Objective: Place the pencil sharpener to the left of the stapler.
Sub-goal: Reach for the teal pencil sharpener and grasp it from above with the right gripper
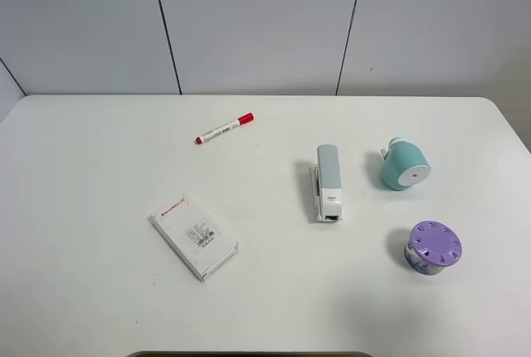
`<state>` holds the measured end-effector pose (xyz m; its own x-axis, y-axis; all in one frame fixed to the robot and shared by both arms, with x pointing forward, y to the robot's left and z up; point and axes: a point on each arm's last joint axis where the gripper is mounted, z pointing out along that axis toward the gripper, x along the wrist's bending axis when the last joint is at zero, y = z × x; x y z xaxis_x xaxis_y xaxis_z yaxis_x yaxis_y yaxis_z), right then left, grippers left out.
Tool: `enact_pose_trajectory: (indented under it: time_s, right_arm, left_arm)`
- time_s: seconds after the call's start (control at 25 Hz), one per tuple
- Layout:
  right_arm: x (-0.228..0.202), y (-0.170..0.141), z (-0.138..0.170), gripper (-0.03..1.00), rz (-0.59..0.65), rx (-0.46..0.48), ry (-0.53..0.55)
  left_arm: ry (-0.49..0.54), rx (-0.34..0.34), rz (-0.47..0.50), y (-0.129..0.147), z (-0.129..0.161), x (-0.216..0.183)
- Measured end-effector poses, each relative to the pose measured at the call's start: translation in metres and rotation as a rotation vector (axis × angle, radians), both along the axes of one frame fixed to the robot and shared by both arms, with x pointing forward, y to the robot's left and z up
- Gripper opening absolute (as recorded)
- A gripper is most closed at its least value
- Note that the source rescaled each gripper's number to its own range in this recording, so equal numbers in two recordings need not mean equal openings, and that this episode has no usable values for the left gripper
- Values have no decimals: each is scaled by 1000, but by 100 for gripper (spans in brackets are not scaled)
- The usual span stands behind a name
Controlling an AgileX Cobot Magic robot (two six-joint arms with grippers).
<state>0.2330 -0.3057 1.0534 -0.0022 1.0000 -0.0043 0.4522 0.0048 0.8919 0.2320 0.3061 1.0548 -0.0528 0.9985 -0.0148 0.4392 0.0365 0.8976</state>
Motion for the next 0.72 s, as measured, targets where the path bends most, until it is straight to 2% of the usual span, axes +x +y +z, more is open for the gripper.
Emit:
enact_pose_trajectory:
  time_s: [0.72]
  right_arm:
    - [1,0,0,58,-3,6,5]
  left_arm:
    - [0,0,0,0,0,0]
